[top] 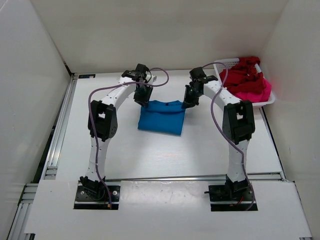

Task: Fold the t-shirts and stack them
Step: Fold the long partially folded tshirt into a neat square

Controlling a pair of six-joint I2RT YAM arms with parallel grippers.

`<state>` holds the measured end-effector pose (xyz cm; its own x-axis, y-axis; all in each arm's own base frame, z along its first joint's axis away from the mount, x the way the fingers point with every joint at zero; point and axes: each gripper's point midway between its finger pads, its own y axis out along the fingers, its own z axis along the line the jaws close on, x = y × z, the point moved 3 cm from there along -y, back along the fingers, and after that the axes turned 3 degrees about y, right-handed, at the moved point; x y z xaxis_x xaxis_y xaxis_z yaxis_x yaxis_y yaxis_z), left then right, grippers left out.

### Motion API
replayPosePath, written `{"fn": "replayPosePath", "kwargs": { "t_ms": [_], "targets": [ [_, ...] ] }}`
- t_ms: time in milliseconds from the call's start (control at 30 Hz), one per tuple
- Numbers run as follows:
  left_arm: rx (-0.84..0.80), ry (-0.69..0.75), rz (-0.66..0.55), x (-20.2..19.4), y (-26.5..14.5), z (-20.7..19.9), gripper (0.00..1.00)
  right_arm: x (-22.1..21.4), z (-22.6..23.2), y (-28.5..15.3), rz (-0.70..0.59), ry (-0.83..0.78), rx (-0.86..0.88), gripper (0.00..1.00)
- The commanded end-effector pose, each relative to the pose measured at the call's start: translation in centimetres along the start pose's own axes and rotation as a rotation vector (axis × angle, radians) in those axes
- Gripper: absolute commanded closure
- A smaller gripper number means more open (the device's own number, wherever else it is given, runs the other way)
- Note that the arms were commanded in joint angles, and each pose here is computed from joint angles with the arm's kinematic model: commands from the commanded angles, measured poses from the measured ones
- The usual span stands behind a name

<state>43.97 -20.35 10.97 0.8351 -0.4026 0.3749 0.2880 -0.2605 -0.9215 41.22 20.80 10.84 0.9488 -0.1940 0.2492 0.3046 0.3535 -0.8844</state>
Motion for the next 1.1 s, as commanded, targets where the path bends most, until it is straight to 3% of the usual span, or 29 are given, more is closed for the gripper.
{"fn": "replayPosePath", "kwargs": {
  "t_ms": [0,167,233,300,367,400,567,600,667,833,1067],
  "targets": [
    [0.082,-0.013,-0.088,2.2,-0.4,2.3,0.57,4.2,1.4,-0.2,-0.085,0.006,0.067,0.70],
    [0.178,-0.065,-0.149,3.4,-2.5,6.2,0.33,8.3,3.2,-2.7,-0.205,-0.031,0.120,0.50],
    [0.201,-0.086,-0.235,4.5,-5.3,7.6,0.23,8.4,2.7,-4.0,-0.244,-0.056,0.084,0.50],
    [0.216,-0.103,-0.275,4.8,-7.2,8.5,0.22,7.7,3.9,-6.3,-0.329,-0.143,0.042,0.50],
    [0.223,-0.109,-0.292,4.1,-8.8,8.5,0.21,4.5,5.0,-6.2,-0.331,-0.244,0.029,0.54],
    [0.223,-0.109,-0.298,3.9,-9.1,8.5,0.21,3.3,5.6,-5.9,-0.321,-0.284,0.037,0.61],
    [0.182,-0.124,-0.207,-0.1,-8.0,7.9,0.21,-4.6,9.1,-1.0,-0.129,-0.452,0.109,0.86],
    [0.182,-0.124,-0.202,-0.5,-8.2,7.8,0.21,-5.1,9.7,-0.4,-0.111,-0.464,0.124,0.93],
    [0.167,-0.128,-0.167,-1.8,-7.5,7.5,0.21,-5.0,10.6,1.3,-0.086,-0.459,0.137,0.99],
    [0.157,-0.127,-0.164,-2.7,-7.8,7.1,0.21,-3.8,11.0,5.0,-0.051,-0.426,0.125,1.00],
    [0.049,-0.105,-0.144,-4.0,-7.6,4.5,0.19,2.0,10.3,7.5,-0.172,-0.311,0.048,1.00]
  ]
}}
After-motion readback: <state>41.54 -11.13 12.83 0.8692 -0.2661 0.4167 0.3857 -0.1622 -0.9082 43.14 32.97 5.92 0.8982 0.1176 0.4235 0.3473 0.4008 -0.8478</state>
